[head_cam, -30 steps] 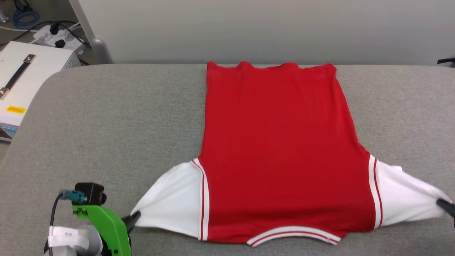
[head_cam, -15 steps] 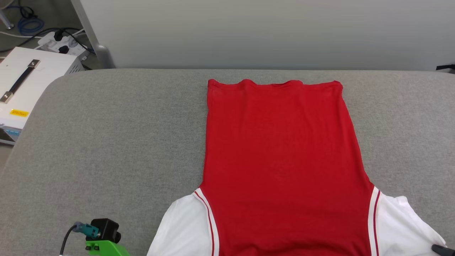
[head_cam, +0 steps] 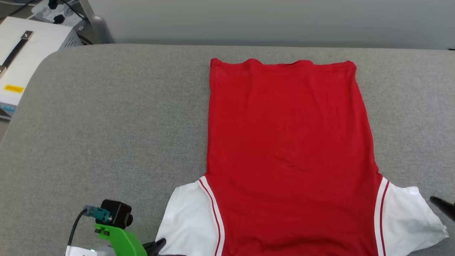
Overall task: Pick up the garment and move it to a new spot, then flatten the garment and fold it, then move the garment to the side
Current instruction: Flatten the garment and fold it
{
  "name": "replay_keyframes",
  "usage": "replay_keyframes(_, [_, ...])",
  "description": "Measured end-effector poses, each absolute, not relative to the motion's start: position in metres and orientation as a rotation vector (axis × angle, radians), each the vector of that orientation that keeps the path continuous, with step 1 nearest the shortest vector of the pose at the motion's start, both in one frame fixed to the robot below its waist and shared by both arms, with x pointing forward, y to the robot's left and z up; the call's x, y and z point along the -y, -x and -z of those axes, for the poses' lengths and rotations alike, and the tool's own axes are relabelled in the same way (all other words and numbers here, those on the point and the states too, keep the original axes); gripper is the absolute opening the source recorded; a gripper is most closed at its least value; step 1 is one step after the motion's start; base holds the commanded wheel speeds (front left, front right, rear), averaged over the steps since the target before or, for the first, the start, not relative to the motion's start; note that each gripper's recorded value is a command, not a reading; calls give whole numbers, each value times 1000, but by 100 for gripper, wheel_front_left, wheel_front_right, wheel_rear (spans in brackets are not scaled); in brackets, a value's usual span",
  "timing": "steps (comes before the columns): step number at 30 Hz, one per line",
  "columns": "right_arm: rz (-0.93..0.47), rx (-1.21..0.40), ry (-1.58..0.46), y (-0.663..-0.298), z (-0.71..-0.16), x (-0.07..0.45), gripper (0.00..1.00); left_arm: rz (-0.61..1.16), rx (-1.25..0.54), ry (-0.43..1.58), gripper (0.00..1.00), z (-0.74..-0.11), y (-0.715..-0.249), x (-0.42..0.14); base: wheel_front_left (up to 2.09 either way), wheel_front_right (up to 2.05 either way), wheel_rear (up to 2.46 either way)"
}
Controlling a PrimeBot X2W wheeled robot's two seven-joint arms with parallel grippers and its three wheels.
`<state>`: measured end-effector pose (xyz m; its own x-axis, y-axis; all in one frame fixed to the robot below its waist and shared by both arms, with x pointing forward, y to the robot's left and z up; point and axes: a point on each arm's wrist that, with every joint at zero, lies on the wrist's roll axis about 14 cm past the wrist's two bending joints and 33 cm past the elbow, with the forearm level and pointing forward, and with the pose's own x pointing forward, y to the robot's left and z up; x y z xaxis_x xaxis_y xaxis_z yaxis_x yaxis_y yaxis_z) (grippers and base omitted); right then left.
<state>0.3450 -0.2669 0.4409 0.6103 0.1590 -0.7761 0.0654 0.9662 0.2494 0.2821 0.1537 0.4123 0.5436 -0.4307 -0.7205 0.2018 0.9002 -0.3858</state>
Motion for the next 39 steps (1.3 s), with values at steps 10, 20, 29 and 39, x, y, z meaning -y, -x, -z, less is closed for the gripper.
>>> replay_keyframes(10, [-209,-818,-141,-451,-487,231,100,453,-910,210,0,-425,-303,-134,0,0,0])
replay_keyframes(20, [-216,-911,-34,-577,-463,207,100,421,-924,205,0,-405,-328,-130,0,0,0])
replay_keyframes(29, [-221,-1018,-16,-626,-402,185,100,340,-959,230,0,-386,-328,-140,0,0,0])
replay_keyframes(39, [-264,-1097,50,-644,-356,163,100,281,-993,235,0,-372,-325,-151,0,0,0])
